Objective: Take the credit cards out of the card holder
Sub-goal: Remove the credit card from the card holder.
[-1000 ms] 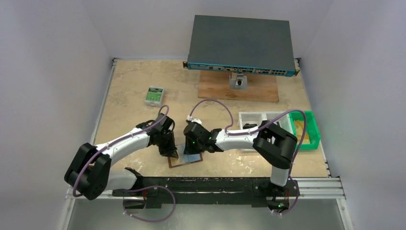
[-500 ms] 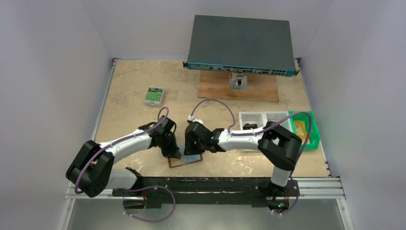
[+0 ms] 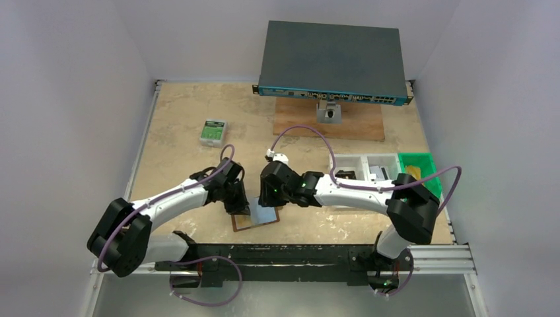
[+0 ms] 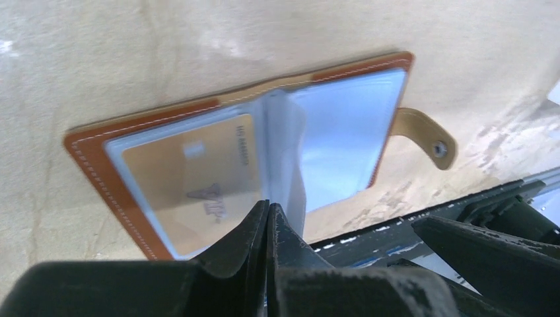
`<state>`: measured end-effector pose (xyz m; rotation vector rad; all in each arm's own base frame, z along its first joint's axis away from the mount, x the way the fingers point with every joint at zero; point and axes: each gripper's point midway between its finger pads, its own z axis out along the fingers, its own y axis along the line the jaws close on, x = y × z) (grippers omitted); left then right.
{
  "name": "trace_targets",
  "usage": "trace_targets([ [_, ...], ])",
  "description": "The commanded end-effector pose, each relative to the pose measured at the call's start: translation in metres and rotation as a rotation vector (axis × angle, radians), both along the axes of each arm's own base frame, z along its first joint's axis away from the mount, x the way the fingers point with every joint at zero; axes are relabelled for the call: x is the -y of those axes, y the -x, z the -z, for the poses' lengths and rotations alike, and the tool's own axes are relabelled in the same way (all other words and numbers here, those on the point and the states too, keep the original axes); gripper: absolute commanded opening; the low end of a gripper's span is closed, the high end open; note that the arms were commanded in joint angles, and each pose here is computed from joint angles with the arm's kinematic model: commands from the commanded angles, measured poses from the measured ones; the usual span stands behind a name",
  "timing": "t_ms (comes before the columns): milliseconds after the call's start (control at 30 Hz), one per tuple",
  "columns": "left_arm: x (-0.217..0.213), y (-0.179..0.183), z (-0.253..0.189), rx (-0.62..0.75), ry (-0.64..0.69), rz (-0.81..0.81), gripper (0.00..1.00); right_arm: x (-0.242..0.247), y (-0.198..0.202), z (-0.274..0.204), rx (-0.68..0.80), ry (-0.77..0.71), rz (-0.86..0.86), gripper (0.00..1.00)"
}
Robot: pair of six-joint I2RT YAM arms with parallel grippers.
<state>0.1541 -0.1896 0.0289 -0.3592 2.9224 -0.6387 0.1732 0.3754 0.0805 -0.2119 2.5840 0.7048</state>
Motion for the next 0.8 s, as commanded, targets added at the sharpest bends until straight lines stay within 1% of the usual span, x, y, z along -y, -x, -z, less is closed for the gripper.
trace_targets([
  [0,0.025,-0.017,-0.028,0.099,0.069,0.066,0.02,0.012,-0.011,-0.029,0.079,0.007,0.058,0.3],
  [233,0.049,-0.026,-0.03,0.096,0.078,0.113,0.04,0.032,-0.012,-0.034,0.1,0.022,0.101,0.29],
  [567,0.066,-0.034,-0.003,0.018,0.056,0.137,0.03,0.04,-0.006,-0.027,0.081,0.026,0.099,0.27],
  [767,0.061,-0.037,-0.019,0.061,0.039,0.138,0.03,0.039,-0.005,-0.027,0.08,0.027,0.095,0.27],
])
